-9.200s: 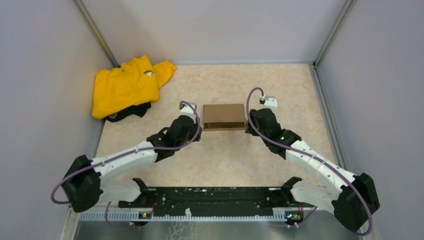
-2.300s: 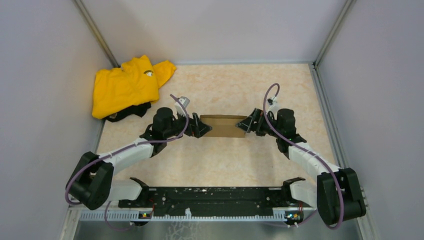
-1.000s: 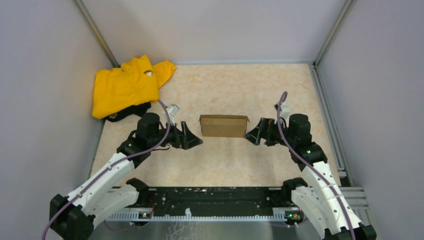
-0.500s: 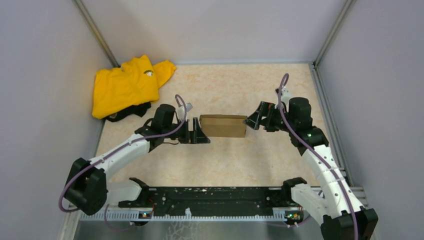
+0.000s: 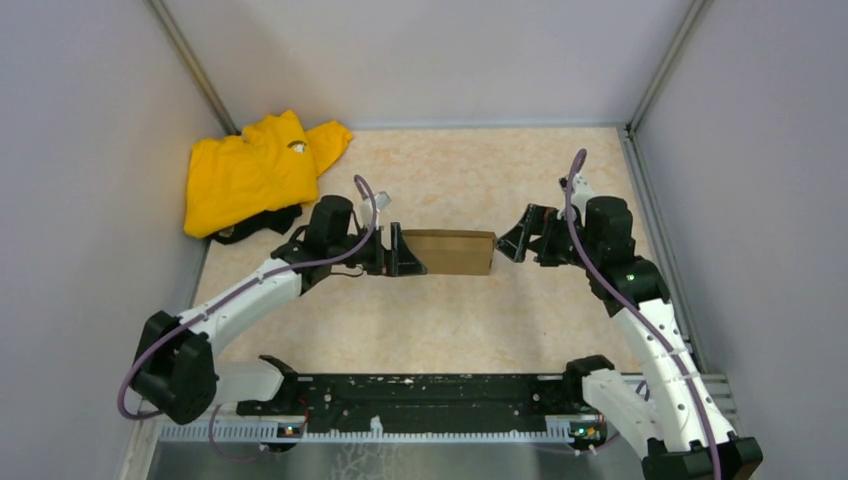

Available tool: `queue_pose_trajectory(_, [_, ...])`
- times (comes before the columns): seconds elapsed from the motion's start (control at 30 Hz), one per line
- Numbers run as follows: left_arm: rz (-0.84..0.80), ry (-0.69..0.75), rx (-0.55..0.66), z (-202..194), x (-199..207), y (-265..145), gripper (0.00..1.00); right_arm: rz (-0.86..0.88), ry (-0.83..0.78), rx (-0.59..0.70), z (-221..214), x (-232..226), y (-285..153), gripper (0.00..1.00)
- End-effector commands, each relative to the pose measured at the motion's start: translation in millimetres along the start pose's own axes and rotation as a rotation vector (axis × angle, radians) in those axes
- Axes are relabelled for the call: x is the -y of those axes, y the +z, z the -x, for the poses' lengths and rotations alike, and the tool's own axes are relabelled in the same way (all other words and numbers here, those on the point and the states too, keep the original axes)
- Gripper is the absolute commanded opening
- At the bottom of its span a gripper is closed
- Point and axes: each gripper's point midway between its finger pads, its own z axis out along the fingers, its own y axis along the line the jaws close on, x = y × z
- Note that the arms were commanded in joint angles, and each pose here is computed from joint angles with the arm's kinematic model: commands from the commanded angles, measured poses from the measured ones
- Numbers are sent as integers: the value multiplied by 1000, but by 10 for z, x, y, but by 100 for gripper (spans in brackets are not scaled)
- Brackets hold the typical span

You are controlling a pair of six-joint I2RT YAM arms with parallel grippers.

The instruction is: Fold the paper box

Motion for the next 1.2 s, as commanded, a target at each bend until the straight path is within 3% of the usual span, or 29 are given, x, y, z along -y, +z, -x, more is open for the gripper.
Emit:
queue_pose_trajectory(0.0, [26, 55, 119, 223, 294, -231, 99, 70, -65, 11, 166, -202, -83, 99])
queue_pose_trajectory(0.23, [98, 56, 222, 153, 342, -580, 99, 121, -69, 20, 2, -205, -85, 99])
queue_pose_trajectory(0.43, [84, 148, 325, 300, 556, -870, 99, 41, -74, 79, 165, -301, -472, 99])
queue_pose_trajectory(0.63, [54, 216, 240, 317, 776, -948, 99, -64, -75, 67, 367, -349, -738, 99])
queue_pose_trajectory(0.9, [33, 266, 261, 356, 945, -1116, 99, -67, -51, 140, 617, -485, -864, 99])
queue_pose_trajectory(1.17, [125, 334, 327, 508, 822, -1179, 99, -88, -181, 219, 744, -458, -964, 99])
